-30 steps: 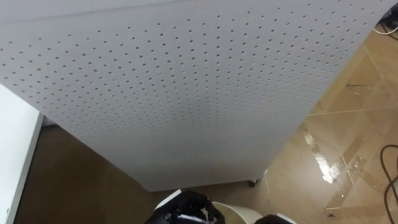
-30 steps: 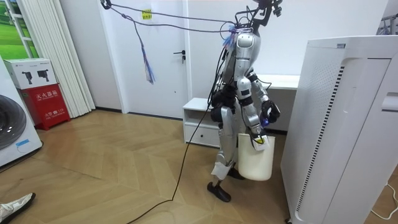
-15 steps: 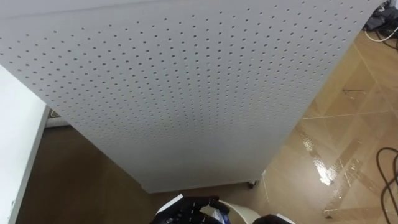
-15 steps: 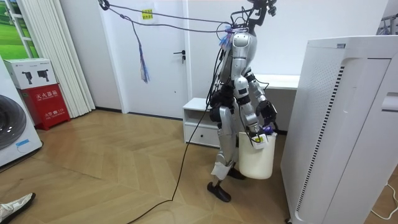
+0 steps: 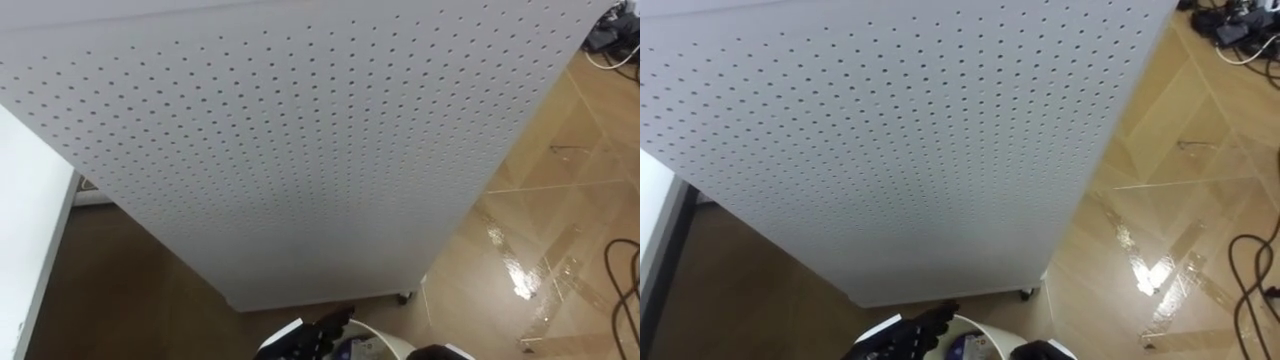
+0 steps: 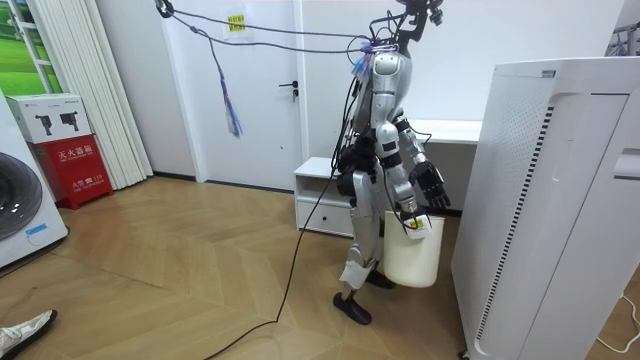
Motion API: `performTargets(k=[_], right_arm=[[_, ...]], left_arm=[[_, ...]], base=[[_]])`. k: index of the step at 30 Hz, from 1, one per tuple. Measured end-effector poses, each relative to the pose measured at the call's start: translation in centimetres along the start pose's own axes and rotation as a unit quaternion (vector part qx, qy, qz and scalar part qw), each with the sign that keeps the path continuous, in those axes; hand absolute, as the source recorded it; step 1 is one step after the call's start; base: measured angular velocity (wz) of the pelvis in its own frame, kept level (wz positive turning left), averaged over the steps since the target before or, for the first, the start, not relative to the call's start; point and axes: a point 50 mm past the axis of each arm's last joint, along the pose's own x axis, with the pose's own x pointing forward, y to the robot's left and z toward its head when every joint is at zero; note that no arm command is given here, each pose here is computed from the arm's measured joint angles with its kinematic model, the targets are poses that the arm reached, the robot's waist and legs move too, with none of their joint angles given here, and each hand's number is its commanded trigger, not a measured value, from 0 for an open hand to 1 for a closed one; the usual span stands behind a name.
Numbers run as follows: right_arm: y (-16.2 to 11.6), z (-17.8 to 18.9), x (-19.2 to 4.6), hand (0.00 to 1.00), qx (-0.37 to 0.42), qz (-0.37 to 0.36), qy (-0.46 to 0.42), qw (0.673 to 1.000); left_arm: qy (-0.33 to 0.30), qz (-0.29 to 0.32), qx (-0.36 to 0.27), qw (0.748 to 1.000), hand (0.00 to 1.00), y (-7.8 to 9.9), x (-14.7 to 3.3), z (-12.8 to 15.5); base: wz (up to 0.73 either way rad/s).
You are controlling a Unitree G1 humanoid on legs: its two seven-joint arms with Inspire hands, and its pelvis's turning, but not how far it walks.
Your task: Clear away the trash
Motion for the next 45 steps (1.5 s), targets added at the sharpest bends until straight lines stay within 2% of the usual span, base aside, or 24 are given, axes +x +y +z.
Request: performTargets(k=[12,17,23,28,36,41,45], right_arm=[[-0.1,-0.4,-0.1,1.0,0.001,0.002,0.006,1.0],[-0.1,-1.1,-0.2,1.0,0.006,0.002,0.015,1.0],[0.0,-5.5,-1.4,1.0,0.046,-0.005,0.073,0.996],[0.2,-10.1,-3.4,1.0,0.106,-0.027,0.121,0.987],[-0.1,-13.7,-5.7,1.0,0.187,-0.071,0.137,0.97],[0.1,-15.6,-6.9,1.0,0.236,-0.096,0.151,0.955],[0.3,-16.9,-7.9,1.0,0.269,-0.114,0.161,0.943]], left_arm=[[0.043,-0.001,-0.002,0.999,0.0,0.2,-0.5,-1.9],[0.086,0.009,-0.003,0.996,0.0,0.5,-1.1,-3.7],[0.166,0.067,-0.041,0.983,0.0,1.4,-3.8,-8.1],[0.237,0.138,-0.088,0.958,0.0,1.6,-6.9,-11.9],[0.266,0.211,-0.157,0.928,0.0,0.7,-10.7,-15.1],[0.277,0.26,-0.23,0.896,0.0,-0.4,-12.9,-17.0],[0.278,0.304,-0.298,0.861,0.0,-1.5,-14.6,-18.3]], base=[[0.0],[0.03],[0.02],[0.01],[-0.02],[-0.06],[-0.18]])
